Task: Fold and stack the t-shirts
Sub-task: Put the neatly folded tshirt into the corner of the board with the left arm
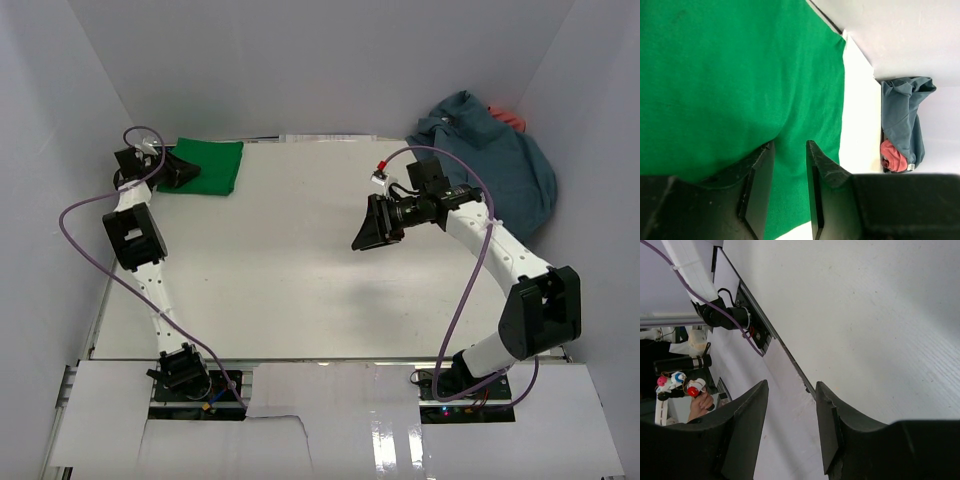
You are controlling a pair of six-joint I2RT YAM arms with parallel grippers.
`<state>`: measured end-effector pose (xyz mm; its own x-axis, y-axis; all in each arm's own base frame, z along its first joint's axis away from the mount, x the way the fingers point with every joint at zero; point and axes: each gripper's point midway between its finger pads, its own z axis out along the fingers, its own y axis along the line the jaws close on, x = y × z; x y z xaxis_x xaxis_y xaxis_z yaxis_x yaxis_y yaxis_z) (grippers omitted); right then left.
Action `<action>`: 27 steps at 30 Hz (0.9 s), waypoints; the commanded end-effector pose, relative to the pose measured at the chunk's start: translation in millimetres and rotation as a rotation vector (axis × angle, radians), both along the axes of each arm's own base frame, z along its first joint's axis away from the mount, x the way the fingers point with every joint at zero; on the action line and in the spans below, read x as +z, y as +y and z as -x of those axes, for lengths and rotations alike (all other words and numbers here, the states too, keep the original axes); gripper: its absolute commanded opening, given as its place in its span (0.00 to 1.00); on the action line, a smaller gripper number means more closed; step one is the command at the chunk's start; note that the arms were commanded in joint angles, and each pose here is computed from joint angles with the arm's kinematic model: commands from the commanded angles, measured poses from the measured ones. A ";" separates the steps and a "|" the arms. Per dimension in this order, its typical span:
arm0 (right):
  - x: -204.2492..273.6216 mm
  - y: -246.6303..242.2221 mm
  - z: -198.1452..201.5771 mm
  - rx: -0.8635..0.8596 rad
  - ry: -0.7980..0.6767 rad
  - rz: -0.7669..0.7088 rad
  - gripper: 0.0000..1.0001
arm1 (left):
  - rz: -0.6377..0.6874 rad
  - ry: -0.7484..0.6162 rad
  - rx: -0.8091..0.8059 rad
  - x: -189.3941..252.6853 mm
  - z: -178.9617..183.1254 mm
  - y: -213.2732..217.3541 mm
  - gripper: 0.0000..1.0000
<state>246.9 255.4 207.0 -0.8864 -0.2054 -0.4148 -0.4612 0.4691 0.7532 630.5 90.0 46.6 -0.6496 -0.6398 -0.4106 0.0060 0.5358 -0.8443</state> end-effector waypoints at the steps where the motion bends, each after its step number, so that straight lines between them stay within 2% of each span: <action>1: 0.8 -4.0 11.1 -0.006 0.009 0.002 0.50 | -0.045 0.018 0.060 -18.2 -8.1 15.9 0.44; 14: 6.8 -0.9 8.6 -0.019 0.012 -0.012 0.50 | -0.187 0.113 0.243 -39.7 4.3 75.1 0.45; 27: 4.4 0.6 11.7 -0.002 0.023 -0.006 0.50 | -0.224 0.058 0.267 -20.2 2.4 95.0 0.48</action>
<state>235.4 253.2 200.9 -0.9119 -0.1929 -0.3622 -0.4094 0.4887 0.7704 641.0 156.9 45.5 -0.5173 -0.6741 -0.5272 -0.0750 0.6494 -0.7568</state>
